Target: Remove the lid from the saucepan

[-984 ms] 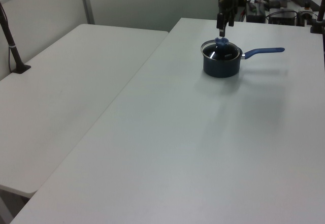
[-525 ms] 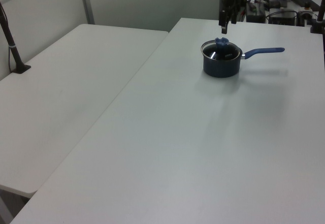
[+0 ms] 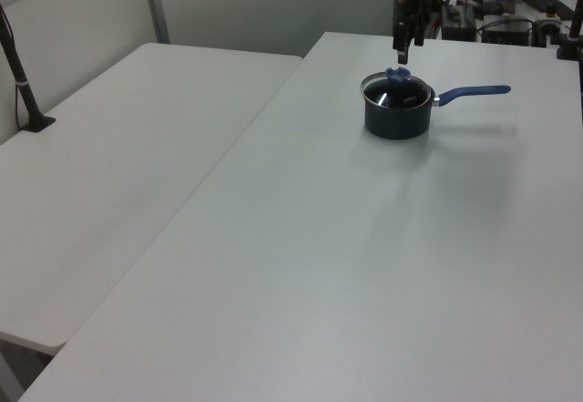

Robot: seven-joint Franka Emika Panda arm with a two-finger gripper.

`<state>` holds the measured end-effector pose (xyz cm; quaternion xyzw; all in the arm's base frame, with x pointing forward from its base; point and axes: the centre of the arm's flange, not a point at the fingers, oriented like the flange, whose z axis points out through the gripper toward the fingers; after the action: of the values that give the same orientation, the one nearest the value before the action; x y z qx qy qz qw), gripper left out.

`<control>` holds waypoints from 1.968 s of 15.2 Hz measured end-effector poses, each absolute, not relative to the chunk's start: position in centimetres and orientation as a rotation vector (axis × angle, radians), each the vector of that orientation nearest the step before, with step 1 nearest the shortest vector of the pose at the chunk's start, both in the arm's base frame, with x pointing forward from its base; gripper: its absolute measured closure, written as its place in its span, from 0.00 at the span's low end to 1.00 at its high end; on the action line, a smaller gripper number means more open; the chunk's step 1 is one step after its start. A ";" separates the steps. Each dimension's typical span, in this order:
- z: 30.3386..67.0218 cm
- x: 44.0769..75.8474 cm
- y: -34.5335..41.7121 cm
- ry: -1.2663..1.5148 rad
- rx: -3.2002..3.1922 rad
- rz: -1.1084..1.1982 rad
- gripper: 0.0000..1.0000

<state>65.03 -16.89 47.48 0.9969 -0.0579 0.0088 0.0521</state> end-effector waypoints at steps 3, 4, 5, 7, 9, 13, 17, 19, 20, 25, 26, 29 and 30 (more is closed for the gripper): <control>45.9 66.1 -15.7 -0.138 3.031 0.055 0.00; 45.5 66.4 -15.5 -0.130 3.029 0.066 0.00; 45.2 66.6 -15.4 -0.125 3.028 0.070 0.00; 44.7 66.8 -15.3 -0.123 3.028 0.067 0.00; 44.5 66.8 -15.3 -0.115 3.029 0.061 0.00; 43.3 66.9 -15.2 -0.066 3.018 0.025 0.00; 43.0 67.1 -15.1 -0.008 3.014 0.030 0.00; 42.7 67.3 -15.1 -0.004 3.011 0.047 0.03; 42.5 67.3 -15.1 -0.002 3.011 0.046 0.04; 42.1 67.3 -15.2 0.010 2.995 0.033 0.19; 42.1 67.3 -15.3 0.013 2.990 0.033 0.32; 42.1 67.3 -15.3 0.014 2.989 0.033 0.35; 42.1 67.3 -15.3 0.013 2.989 0.033 0.38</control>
<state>67.34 -15.27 42.09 0.9970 0.0045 0.0110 0.0760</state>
